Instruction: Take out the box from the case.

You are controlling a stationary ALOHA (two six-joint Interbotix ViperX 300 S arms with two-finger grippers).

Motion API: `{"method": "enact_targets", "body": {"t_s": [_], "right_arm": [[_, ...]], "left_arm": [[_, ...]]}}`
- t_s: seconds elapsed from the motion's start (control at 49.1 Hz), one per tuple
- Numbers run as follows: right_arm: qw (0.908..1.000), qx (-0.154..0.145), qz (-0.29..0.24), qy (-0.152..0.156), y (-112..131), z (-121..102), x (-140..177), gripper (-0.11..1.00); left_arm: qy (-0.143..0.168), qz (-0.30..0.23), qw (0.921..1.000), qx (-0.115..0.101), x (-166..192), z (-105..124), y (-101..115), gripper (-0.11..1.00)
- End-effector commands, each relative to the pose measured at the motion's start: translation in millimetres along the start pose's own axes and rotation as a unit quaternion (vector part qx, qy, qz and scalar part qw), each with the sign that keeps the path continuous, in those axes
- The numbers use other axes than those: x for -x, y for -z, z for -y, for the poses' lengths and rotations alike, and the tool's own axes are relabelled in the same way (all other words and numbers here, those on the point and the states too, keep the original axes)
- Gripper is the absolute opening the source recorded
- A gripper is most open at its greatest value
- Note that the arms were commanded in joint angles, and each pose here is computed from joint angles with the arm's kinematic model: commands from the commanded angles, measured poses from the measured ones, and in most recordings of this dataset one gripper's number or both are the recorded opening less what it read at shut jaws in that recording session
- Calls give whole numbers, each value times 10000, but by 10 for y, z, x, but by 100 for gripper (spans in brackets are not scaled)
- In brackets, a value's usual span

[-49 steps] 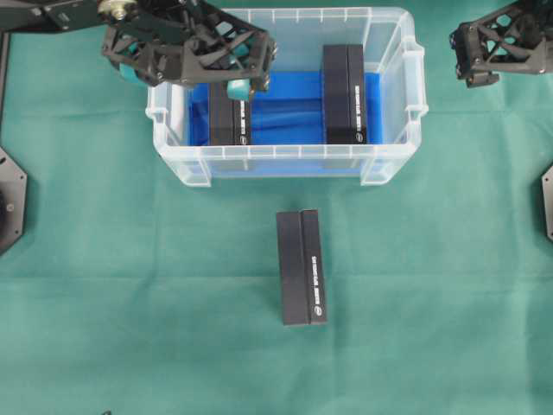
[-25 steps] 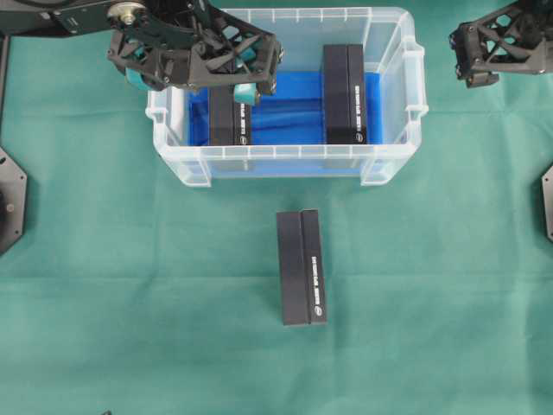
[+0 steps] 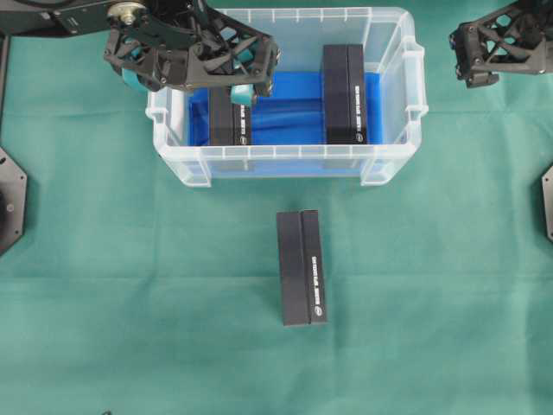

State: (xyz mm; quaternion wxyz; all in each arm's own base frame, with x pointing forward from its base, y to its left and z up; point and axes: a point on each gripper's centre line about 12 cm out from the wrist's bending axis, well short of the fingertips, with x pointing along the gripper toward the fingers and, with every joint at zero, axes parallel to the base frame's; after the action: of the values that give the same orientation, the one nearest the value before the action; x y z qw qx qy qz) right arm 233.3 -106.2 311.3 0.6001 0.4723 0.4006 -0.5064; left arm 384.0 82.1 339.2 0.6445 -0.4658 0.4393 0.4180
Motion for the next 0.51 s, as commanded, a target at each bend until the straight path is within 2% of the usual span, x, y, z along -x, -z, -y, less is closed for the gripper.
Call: {"method": "enact_targets", "body": {"t_s": [0.0,0.488], "right_arm": [[10000,4,32,-88,-5,-17,41,91],[9999,10,33,-97,-2,-17,46,91]], "left_arm": [[159,98,9998,1,122,24,-21,92],[168,116,9998,51,116,29,-27,92]]}}
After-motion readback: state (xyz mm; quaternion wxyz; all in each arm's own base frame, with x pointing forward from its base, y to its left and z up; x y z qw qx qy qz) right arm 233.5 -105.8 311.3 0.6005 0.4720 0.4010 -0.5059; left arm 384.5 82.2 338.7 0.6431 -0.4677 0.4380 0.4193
